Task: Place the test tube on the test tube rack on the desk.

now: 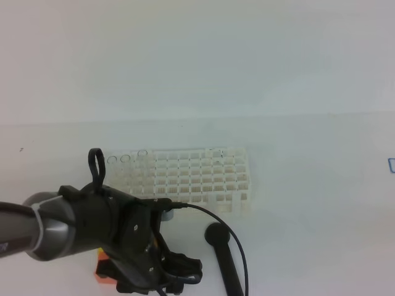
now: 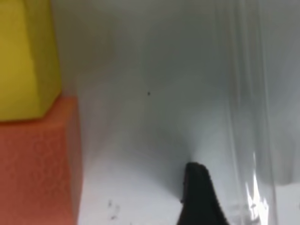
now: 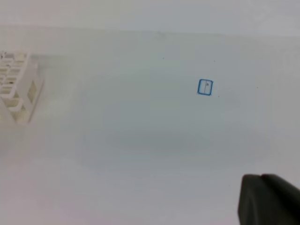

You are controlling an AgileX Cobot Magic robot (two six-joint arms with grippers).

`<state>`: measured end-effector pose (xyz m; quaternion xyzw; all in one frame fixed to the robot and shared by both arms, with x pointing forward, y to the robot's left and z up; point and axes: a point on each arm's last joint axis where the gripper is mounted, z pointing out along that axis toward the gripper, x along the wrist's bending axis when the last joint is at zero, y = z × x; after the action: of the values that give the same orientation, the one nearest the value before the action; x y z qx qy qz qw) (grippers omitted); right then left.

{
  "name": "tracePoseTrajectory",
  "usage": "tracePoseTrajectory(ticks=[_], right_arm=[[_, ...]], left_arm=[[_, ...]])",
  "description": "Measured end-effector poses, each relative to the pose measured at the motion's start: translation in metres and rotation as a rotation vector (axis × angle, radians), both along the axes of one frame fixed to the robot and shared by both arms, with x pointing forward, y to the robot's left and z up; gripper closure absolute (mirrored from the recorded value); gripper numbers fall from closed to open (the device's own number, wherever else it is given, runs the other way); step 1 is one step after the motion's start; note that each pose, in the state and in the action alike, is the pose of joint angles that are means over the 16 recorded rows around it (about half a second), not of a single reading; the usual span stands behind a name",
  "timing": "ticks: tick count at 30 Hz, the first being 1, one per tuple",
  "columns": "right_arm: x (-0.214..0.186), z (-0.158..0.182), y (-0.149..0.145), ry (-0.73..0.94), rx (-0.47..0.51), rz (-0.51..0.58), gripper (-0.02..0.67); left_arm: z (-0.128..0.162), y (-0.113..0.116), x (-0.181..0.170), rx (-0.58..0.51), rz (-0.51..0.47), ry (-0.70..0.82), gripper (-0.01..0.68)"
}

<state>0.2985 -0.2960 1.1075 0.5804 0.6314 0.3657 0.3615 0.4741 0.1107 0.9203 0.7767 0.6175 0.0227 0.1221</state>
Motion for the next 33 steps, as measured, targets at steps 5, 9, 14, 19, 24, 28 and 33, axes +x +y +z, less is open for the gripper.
tracePoseTrajectory(ticks=[5, 9, 14, 19, 24, 28, 33], right_arm=[[0.000, 0.000, 0.000, 0.000, -0.001, 0.001, 0.650], [0.000, 0.000, 0.000, 0.000, -0.002, 0.001, 0.650], [0.000, 0.000, 0.000, 0.000, -0.002, 0.001, 0.650], [0.000, 0.000, 0.000, -0.003, 0.003, 0.003, 0.650], [0.001, 0.002, 0.001, -0.020, 0.014, 0.007, 0.650], [0.002, 0.004, 0.003, -0.050, 0.040, 0.021, 0.650], [0.004, 0.010, 0.010, -0.113, 0.082, 0.079, 0.650]], left_arm=[[-0.001, 0.000, -0.001, 0.008, 0.005, 0.010, 0.464], [-0.001, 0.001, -0.001, 0.010, 0.010, 0.016, 0.573], [0.002, 0.002, -0.003, 0.009, 0.024, 0.023, 0.650], [0.021, 0.005, -0.007, -0.023, 0.036, -0.003, 0.638], [0.059, 0.011, -0.015, -0.103, 0.046, -0.086, 0.618], [0.103, 0.021, -0.027, -0.209, 0.047, -0.210, 0.611], [0.159, 0.041, -0.049, -0.355, 0.032, -0.420, 0.618]])
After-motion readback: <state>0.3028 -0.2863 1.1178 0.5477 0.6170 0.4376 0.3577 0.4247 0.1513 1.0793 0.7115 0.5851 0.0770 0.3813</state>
